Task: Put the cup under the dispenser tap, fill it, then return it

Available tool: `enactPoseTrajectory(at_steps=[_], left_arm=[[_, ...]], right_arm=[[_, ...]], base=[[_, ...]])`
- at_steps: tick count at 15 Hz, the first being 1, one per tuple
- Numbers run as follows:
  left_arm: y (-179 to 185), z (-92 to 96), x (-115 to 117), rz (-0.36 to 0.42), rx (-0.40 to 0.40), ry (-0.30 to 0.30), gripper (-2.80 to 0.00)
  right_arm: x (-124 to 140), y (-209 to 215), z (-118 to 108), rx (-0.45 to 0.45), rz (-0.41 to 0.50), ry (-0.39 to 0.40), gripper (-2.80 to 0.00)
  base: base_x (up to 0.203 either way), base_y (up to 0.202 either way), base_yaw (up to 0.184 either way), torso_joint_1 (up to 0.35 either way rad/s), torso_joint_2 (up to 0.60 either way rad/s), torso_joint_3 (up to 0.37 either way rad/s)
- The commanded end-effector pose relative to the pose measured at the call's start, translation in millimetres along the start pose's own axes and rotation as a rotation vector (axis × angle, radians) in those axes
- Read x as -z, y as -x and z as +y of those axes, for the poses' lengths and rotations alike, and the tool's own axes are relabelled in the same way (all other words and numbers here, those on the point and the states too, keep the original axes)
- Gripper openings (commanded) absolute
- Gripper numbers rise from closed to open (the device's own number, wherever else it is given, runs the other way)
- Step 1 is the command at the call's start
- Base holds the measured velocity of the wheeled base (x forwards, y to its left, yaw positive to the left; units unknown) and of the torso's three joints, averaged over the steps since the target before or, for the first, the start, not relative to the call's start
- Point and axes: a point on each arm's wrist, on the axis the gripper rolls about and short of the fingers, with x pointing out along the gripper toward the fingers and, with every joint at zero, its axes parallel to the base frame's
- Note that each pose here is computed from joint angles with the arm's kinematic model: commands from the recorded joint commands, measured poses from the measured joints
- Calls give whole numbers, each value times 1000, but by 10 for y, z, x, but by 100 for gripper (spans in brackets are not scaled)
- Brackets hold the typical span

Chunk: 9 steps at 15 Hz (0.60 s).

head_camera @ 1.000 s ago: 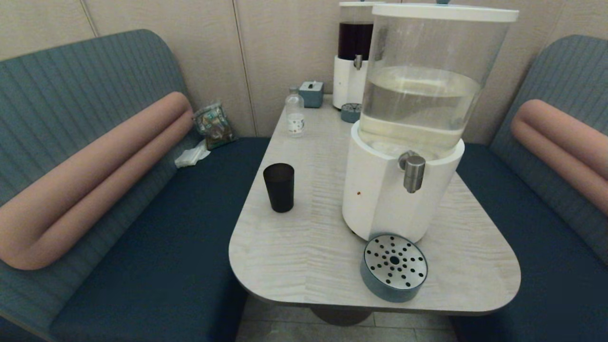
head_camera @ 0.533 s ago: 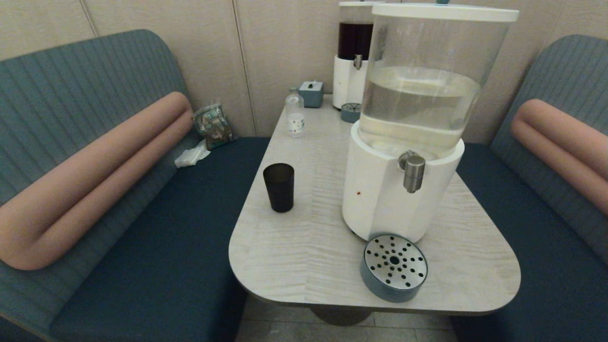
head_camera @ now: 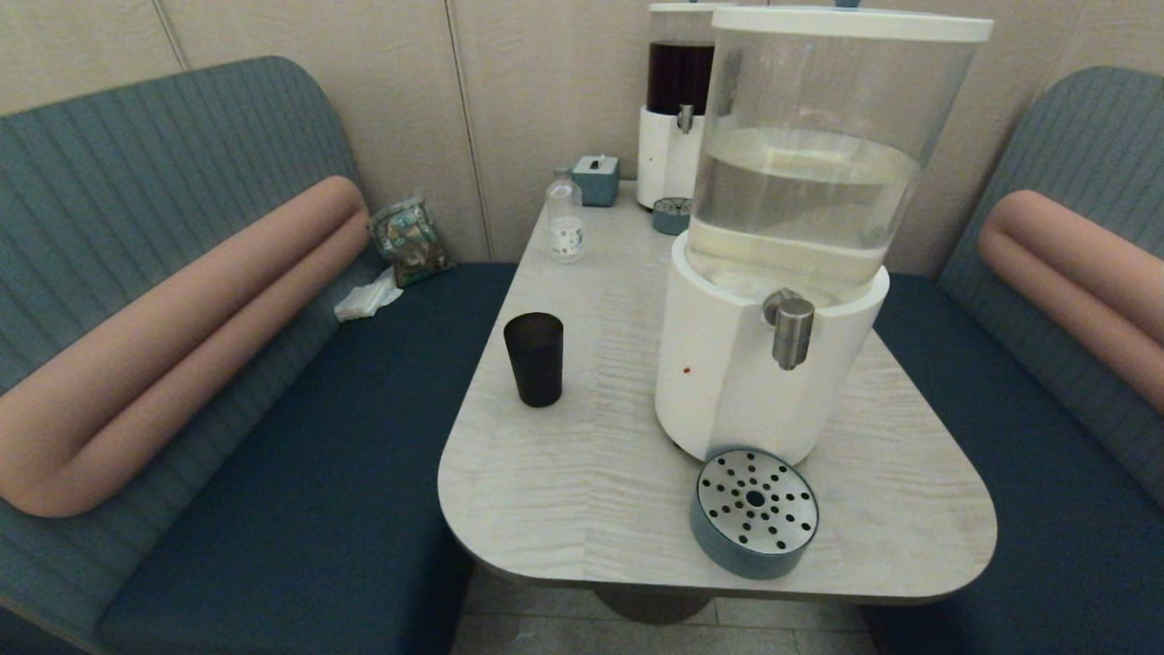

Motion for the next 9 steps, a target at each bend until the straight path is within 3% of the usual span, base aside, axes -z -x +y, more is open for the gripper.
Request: enactPoseTrajectory(at_steps=[1,9], left_arm=[[-1,1,0,0,-3,17,-280],[-2,1,0,2,-4,23,-280]], right_arm=[[1,1,0,-1,-1,1,-280],[0,0,0,1,0,-6,-280]], base=[[0,0,0,0,0,0],[0,0,0,0,0,0]])
